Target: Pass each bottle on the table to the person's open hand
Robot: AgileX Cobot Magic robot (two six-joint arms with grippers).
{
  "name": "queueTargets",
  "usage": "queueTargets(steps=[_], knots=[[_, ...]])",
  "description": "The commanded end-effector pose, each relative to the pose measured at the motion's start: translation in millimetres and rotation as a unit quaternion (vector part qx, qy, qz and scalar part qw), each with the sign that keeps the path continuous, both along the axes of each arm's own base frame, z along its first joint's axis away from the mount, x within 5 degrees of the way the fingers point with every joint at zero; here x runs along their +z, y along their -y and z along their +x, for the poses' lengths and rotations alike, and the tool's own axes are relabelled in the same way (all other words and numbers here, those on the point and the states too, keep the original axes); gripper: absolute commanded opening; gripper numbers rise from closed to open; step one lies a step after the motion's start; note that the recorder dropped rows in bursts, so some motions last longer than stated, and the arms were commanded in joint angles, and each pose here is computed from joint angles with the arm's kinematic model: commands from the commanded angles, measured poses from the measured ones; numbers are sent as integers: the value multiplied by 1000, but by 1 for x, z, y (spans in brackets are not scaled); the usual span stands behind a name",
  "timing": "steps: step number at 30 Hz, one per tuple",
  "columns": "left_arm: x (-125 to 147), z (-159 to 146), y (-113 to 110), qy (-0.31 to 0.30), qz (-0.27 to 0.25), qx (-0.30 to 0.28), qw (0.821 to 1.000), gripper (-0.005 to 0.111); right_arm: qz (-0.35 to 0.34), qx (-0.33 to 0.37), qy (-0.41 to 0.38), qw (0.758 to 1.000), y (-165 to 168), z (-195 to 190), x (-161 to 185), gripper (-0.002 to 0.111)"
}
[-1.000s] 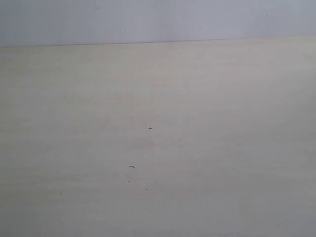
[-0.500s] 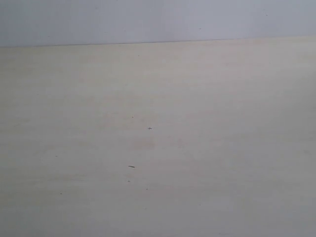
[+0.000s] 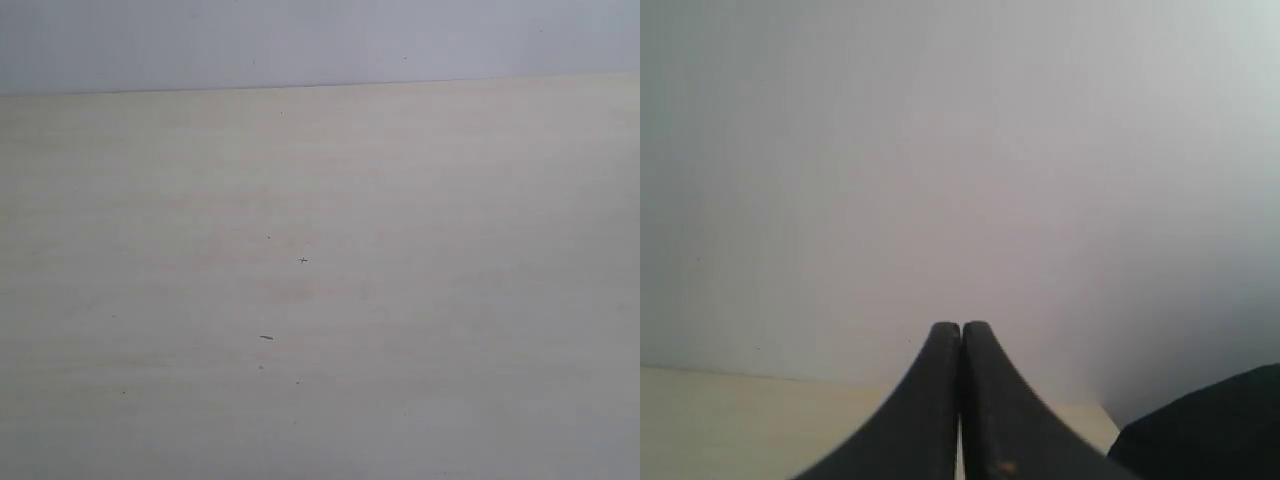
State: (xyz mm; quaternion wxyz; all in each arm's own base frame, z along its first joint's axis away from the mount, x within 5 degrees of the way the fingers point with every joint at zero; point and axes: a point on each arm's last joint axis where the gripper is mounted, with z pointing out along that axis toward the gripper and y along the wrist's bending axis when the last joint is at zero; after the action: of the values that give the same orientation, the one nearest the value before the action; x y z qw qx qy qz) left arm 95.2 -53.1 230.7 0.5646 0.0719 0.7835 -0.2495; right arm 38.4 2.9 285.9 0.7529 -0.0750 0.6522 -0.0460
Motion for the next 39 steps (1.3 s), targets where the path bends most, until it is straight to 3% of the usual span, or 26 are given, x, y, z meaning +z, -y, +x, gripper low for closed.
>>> queueTargets(steps=[1, 13, 39], knots=[[0, 0, 0, 3, 0, 1, 1000, 0, 16, -4, -21, 1000, 0, 4, -24, 0], [0, 0, 0, 3, 0, 1, 1000, 0, 16, -3, -143, 990, -1, 17, -94, 0], [0, 0, 0, 3, 0, 1, 1000, 0, 14, -2, -155, 988, -1, 17, -96, 0]])
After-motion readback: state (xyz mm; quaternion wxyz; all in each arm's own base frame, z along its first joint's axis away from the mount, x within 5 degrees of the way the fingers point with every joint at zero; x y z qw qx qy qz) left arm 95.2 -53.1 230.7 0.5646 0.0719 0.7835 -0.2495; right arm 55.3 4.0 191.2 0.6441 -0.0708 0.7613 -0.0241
